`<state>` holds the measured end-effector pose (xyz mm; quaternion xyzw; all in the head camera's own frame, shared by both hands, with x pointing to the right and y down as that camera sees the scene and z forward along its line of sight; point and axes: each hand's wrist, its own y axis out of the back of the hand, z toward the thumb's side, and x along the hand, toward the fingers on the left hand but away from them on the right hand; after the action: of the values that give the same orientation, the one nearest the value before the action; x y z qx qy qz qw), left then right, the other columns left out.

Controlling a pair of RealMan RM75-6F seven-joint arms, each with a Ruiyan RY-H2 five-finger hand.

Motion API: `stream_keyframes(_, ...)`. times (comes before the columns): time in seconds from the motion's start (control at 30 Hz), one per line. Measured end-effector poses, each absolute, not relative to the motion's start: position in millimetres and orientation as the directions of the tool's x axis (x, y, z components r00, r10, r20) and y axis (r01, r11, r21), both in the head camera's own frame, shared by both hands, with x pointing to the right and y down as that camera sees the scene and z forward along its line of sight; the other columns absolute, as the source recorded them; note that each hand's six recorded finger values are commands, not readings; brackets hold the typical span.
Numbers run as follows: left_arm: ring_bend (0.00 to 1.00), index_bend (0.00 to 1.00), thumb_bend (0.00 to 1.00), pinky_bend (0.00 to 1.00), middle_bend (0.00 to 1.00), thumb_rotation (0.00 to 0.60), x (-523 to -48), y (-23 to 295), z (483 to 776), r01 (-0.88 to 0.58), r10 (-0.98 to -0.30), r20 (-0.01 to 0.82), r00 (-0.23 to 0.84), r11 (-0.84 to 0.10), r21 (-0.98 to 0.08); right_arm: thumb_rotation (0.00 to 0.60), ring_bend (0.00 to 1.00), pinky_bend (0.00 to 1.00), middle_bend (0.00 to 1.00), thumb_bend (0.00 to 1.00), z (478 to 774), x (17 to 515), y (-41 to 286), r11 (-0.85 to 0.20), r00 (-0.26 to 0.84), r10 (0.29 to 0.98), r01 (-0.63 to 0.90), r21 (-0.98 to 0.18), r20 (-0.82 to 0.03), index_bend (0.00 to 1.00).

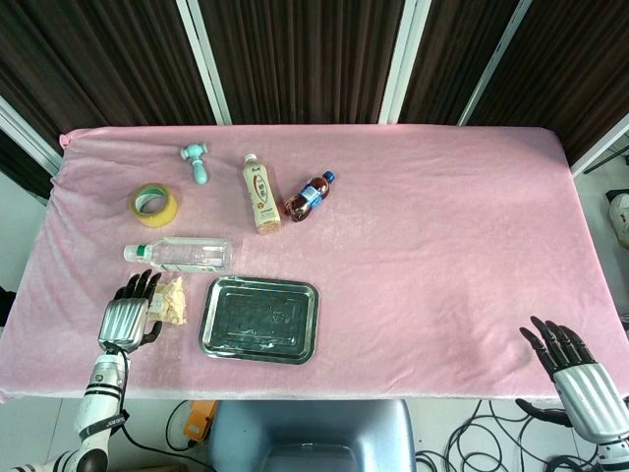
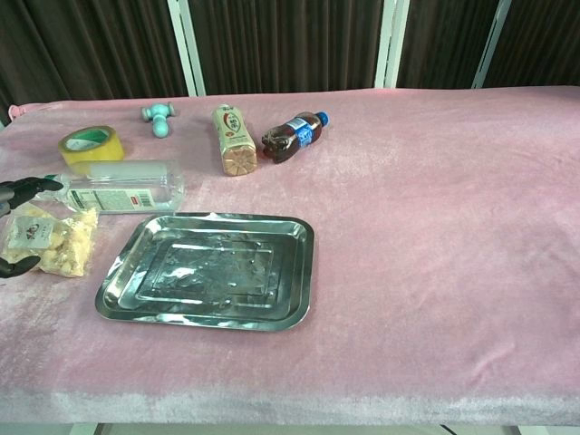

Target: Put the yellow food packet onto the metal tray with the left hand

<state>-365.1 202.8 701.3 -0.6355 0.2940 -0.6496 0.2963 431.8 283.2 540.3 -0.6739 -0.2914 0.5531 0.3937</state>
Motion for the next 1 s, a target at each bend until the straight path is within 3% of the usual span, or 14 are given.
stream_keyframes(0.43,0.0,0.0,0.37,0.19,0.0,0.6,-363,204,707,0.019,-0.749,0.662,-0.015,-0.662,-0.749,0.6,0.0,0.23,0.0,0.03,538,432,283,-0.516,0.222,0.831,-0.036,-0.856,-0.51,0.0)
stream_keyframes(0.67,0.02,0.13,0.37,0.19,0.04,0.6,-356,202,718,0.043,-0.723,0.691,0.009,-0.69,-0.722,0.6,0.0,0.23,0.0,0.03,539,432,283,-0.518,0.226,0.828,-0.038,-0.854,-0.513,0.0)
stream_keyframes(0.83,0.21,0.31,0.45,0.26,0.22,0.6,-357,193,733,0.066,-0.73,0.684,-0.01,-0.683,-0.728,0.6,0.0,0.23,0.0,0.03,538,432,282,-0.521,0.23,0.826,-0.035,-0.853,-0.515,0.0)
stream_keyframes(1.0,0.48,0.52,0.65,0.52,0.47,0.6,-361,188,748,0.091,-0.742,0.669,-0.049,-0.67,-0.737,0.6,0.0,0.23,0.0,0.03,537,433,281,-0.521,0.233,0.826,-0.031,-0.853,-0.513,0.0)
